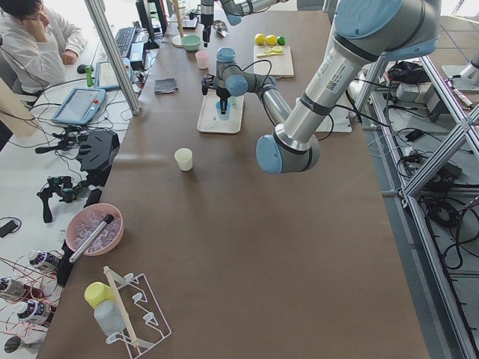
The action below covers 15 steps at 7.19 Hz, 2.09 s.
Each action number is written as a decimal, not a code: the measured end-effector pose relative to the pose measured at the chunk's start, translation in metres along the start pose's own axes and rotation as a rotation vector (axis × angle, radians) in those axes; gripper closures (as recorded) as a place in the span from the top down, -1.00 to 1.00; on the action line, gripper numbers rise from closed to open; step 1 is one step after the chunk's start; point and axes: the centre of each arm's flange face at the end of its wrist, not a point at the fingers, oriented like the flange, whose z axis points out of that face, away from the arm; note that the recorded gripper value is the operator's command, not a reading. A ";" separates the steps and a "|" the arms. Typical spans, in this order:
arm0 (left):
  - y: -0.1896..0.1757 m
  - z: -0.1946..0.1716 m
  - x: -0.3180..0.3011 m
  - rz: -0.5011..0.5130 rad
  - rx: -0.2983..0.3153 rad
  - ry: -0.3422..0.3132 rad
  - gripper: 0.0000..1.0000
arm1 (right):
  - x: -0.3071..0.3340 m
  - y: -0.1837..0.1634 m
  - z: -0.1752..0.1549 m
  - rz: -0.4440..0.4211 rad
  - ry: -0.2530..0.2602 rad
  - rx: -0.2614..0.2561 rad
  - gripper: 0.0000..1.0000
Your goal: Place all cups on tray
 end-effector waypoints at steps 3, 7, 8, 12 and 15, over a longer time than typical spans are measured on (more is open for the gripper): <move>-0.010 -0.009 0.002 0.008 0.038 0.004 0.96 | -0.022 -0.013 0.024 0.033 0.022 -0.020 0.17; -0.143 -0.071 -0.194 0.187 0.038 -0.071 0.96 | -0.036 0.002 0.043 0.011 0.029 -0.043 -1.00; -0.173 -0.068 -0.240 0.194 0.036 -0.116 0.94 | -0.051 0.006 0.038 -0.002 0.007 -0.044 -1.00; -0.209 -0.022 -0.316 0.201 0.004 -0.112 0.69 | -0.163 0.056 0.024 -0.107 -0.112 -0.073 -1.00; -0.184 0.007 -0.309 0.231 -0.035 -0.095 -1.00 | -0.243 0.102 0.041 -0.137 -0.145 -0.096 -1.00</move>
